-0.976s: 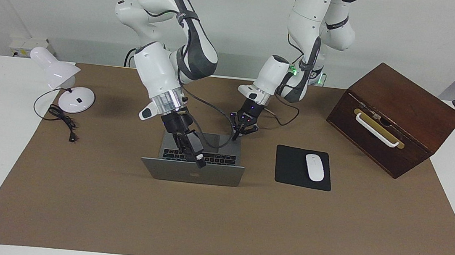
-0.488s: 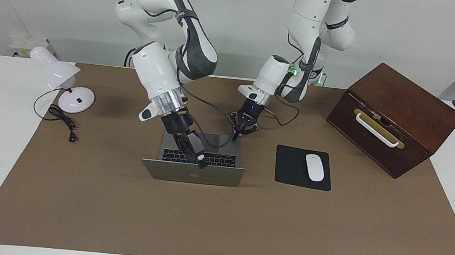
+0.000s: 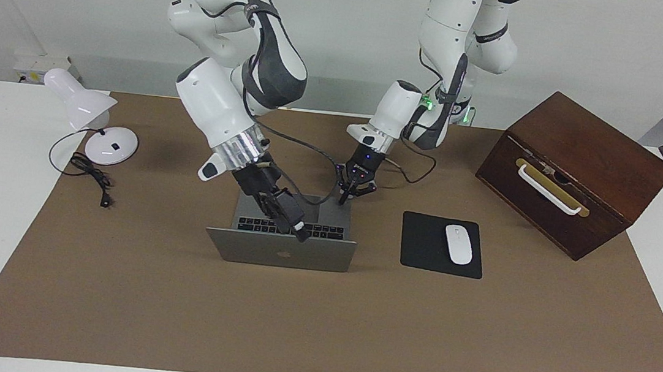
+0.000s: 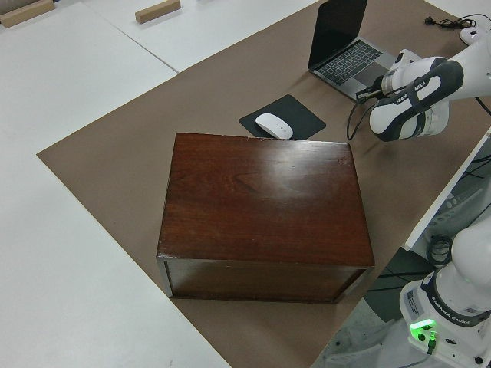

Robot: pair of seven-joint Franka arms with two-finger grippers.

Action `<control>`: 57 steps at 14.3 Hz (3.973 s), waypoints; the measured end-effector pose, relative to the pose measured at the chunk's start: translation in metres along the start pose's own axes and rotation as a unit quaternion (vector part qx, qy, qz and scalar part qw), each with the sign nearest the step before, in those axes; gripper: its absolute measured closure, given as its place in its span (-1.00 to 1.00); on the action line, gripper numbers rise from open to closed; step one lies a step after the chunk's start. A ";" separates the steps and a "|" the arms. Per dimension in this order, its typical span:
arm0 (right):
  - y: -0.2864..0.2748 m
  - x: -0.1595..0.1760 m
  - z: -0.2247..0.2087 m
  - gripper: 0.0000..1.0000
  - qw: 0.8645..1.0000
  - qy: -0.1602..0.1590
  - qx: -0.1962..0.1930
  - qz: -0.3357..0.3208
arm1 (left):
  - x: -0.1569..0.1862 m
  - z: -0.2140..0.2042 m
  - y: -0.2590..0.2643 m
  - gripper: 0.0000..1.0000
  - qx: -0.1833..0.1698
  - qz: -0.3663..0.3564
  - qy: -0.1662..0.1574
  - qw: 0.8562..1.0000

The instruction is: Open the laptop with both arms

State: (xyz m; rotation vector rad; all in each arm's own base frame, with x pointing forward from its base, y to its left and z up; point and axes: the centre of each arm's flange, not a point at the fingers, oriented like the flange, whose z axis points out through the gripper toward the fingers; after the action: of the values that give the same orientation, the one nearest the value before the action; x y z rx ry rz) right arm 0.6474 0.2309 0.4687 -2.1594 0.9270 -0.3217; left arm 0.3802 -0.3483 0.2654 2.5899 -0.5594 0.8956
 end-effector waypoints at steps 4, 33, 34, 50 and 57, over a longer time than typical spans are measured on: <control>-0.020 0.001 -0.018 -1.00 0.998 -0.022 -0.048 -0.026 | 0.008 0.007 -0.004 0.98 0.007 -0.021 0.006 1.000; 0.055 0.148 -0.263 -0.96 0.823 -0.080 -0.346 -0.443 | 0.074 -0.034 -0.036 0.98 0.050 -0.159 -0.104 0.980; 0.055 0.143 -0.261 -0.99 0.833 -0.078 -0.346 -0.425 | 0.081 -0.041 -0.038 0.98 0.053 -0.164 -0.122 0.977; 0.069 0.115 -0.265 -0.99 0.846 -0.128 -0.371 -0.362 | 0.201 -0.201 -0.162 -1.00 0.134 -0.158 -0.224 0.952; 0.071 0.118 -0.267 -1.00 0.845 -0.126 -0.374 -0.360 | 0.214 -0.271 -0.275 -1.00 0.164 -0.190 -0.232 0.940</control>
State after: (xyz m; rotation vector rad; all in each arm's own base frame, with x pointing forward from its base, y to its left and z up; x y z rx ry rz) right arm 0.5647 -0.0291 0.5934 -3.1375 0.0050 0.0018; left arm 0.5256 -0.0465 0.5519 3.0794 -0.0004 0.2614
